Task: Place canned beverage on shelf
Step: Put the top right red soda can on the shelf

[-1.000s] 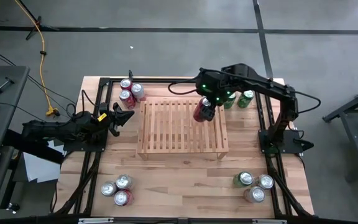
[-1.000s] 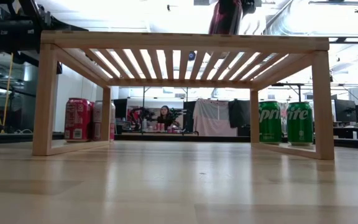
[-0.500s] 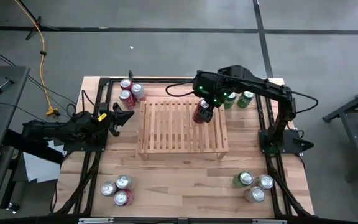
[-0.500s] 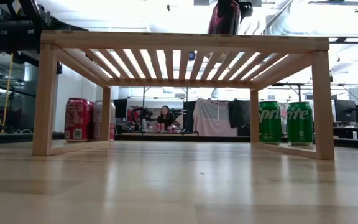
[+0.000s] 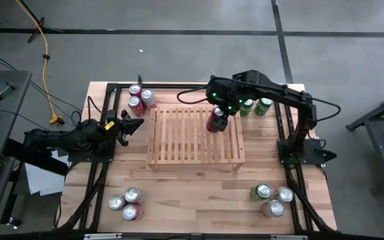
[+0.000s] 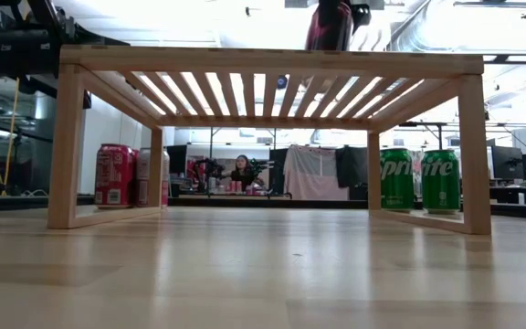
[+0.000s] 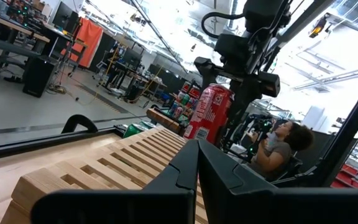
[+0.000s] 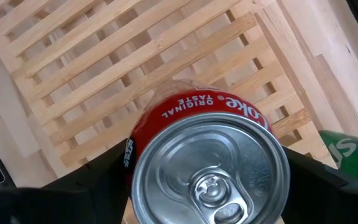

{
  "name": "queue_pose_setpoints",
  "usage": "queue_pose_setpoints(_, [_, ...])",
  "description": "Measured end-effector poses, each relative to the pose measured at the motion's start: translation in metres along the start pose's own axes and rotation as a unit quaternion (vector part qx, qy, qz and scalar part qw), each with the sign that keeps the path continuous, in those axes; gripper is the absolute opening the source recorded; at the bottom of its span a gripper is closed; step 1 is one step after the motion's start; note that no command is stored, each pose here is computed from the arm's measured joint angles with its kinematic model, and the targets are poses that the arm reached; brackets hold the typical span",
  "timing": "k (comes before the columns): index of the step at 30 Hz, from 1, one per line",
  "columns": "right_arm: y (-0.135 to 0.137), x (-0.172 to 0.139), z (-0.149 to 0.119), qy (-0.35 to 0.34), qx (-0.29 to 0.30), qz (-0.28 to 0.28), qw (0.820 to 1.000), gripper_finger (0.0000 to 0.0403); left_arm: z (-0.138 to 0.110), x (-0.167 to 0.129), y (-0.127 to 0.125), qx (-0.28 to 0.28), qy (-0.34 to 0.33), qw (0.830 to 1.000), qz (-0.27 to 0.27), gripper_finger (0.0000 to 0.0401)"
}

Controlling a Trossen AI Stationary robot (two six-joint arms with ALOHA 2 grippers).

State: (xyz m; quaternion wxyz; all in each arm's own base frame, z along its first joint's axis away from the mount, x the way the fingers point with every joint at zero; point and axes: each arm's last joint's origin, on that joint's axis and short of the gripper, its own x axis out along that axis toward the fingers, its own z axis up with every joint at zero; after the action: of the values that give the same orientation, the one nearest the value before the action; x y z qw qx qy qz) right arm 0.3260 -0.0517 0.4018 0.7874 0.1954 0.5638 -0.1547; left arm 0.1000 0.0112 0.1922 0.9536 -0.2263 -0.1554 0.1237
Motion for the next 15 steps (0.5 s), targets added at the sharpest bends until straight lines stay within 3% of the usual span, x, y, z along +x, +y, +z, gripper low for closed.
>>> queue_pose_setpoints(15, [0.005,0.018,0.009,0.010,-0.009,-0.005,1.000,0.0303,0.000,0.000,0.000,0.000,0.002,1.000,0.001,0.0003])
